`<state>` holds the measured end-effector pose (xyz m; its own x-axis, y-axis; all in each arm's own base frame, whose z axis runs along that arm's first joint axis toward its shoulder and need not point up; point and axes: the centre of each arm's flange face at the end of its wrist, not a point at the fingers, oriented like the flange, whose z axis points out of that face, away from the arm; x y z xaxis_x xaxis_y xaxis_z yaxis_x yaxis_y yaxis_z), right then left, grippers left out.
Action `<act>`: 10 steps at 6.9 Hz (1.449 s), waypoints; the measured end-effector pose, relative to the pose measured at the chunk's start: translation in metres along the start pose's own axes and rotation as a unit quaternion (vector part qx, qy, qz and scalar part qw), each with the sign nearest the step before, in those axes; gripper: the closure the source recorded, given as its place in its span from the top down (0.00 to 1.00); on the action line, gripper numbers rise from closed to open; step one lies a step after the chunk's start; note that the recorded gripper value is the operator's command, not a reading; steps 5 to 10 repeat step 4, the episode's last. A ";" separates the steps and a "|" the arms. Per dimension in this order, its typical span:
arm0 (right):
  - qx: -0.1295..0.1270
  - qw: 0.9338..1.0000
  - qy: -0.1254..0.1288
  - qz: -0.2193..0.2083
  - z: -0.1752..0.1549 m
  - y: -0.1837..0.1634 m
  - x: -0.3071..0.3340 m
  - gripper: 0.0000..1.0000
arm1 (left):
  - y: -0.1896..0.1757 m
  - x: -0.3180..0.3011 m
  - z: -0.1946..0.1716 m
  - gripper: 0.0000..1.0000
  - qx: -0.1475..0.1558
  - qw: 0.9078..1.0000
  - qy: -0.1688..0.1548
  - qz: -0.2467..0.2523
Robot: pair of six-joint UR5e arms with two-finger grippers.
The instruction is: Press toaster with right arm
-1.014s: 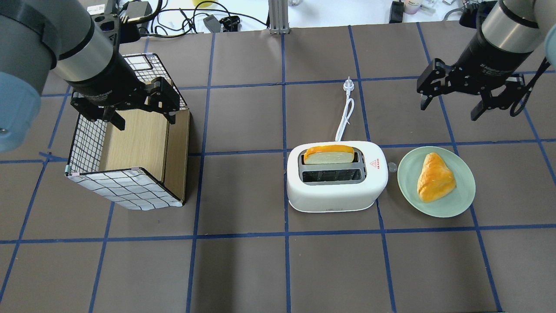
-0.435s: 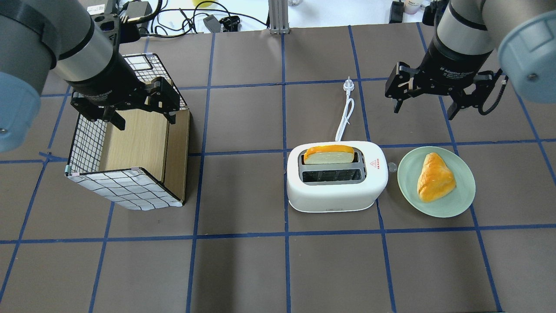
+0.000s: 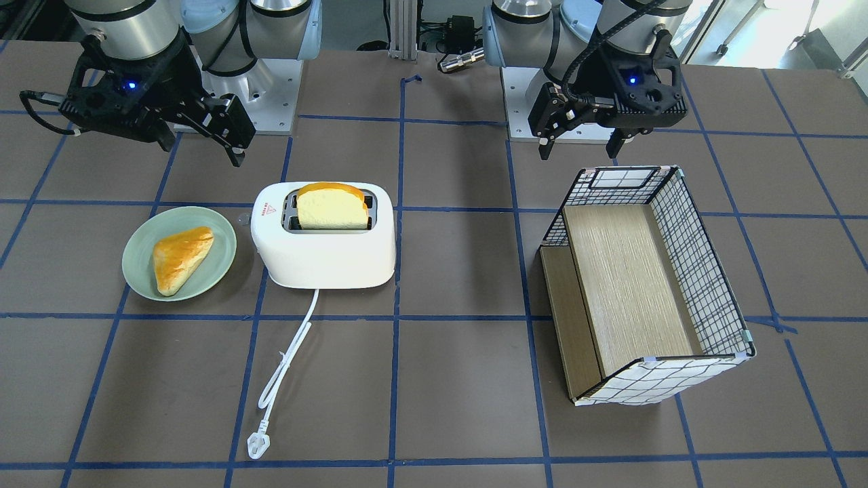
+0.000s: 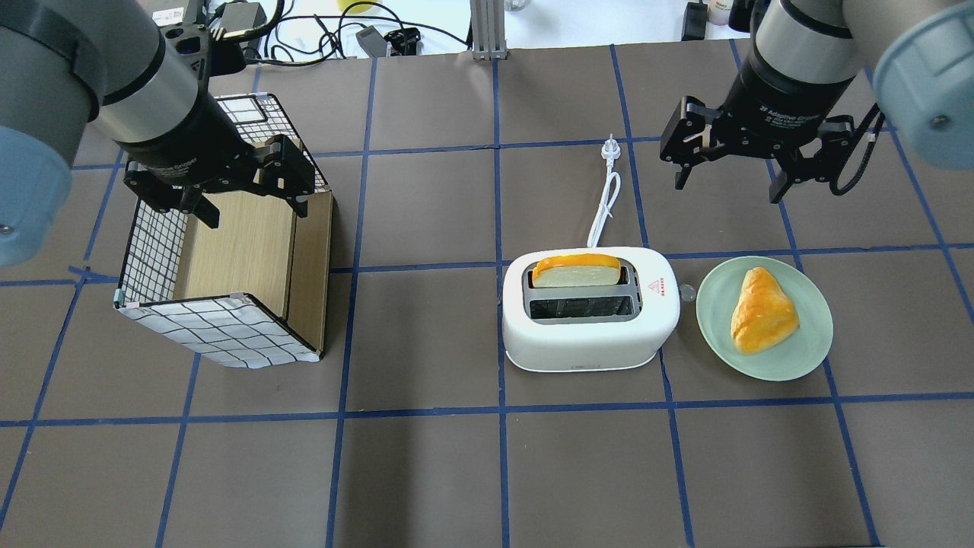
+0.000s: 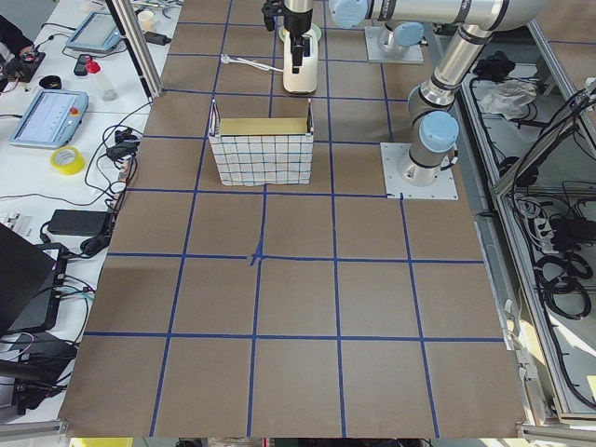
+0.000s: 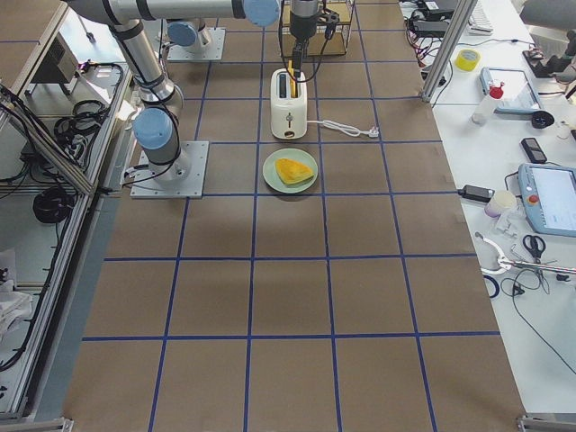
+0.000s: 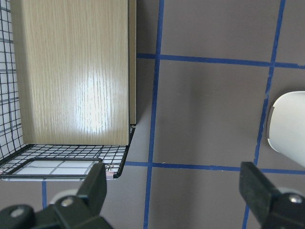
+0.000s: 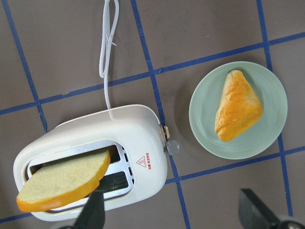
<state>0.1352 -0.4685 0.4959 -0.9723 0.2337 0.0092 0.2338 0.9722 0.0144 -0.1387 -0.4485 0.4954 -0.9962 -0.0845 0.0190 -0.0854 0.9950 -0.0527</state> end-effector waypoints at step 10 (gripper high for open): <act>-0.007 1.000 0.003 0.000 0.001 0.001 0.001 1.00 | 0.000 0.000 0.000 1.00 0.000 1.000 0.000 0.000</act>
